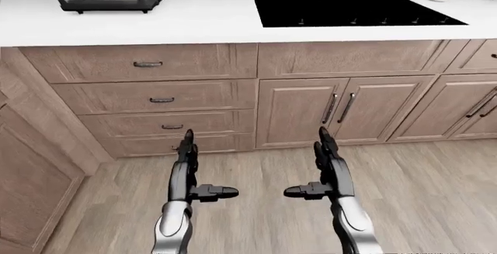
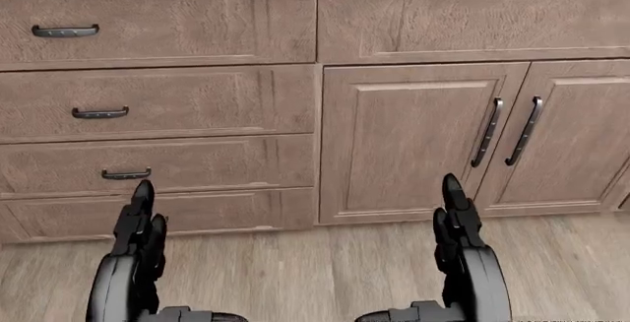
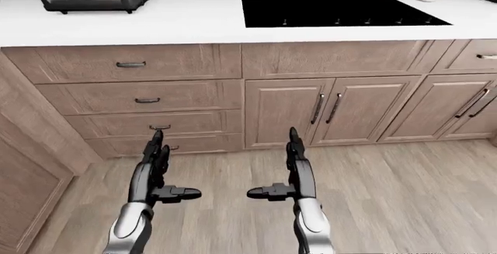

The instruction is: Navigate to the shelves.

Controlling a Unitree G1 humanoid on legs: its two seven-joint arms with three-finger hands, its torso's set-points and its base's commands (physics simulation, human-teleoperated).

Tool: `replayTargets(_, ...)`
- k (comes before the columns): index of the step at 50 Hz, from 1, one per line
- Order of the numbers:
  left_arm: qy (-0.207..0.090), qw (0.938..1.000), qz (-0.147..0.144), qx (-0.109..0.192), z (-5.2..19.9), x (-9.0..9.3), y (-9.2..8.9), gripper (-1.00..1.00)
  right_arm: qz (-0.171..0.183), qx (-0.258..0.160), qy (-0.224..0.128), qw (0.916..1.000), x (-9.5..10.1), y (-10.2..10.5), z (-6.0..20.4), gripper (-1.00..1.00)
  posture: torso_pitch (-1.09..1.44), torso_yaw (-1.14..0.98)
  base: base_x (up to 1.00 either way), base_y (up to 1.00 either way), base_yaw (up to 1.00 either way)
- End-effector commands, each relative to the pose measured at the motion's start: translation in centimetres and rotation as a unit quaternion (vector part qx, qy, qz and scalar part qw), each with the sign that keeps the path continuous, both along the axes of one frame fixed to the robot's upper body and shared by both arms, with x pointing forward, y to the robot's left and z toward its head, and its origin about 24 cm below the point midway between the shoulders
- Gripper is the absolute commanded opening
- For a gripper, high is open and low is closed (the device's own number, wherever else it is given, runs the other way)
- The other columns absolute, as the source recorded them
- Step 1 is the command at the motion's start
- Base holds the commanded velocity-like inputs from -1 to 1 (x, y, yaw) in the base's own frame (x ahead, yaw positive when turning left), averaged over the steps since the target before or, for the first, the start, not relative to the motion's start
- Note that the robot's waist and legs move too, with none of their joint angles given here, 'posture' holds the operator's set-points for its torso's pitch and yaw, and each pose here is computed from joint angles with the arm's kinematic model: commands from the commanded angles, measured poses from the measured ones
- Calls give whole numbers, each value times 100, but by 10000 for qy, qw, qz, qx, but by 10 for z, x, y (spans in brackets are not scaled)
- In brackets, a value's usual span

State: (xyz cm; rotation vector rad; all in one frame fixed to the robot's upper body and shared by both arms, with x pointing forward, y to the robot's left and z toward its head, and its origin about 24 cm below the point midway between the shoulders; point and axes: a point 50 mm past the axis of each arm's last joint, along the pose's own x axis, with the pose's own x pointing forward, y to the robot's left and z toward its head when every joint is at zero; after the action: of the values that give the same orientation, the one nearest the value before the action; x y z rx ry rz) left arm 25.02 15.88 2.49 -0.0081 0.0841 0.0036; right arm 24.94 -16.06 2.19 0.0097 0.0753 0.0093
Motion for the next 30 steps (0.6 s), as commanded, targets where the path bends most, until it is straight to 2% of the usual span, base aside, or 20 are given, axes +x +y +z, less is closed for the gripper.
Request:
replayTargets(1,-421,9991,-18,40,16,4,1,100,22,11,-382,9993,4,2,14,100,0,0,0,-37,0)
replayTargets(30,-421,9991,-18,40,16,4,1,100,17,14,-388,9992,3,2,14,100,0,0,0,-37,0)
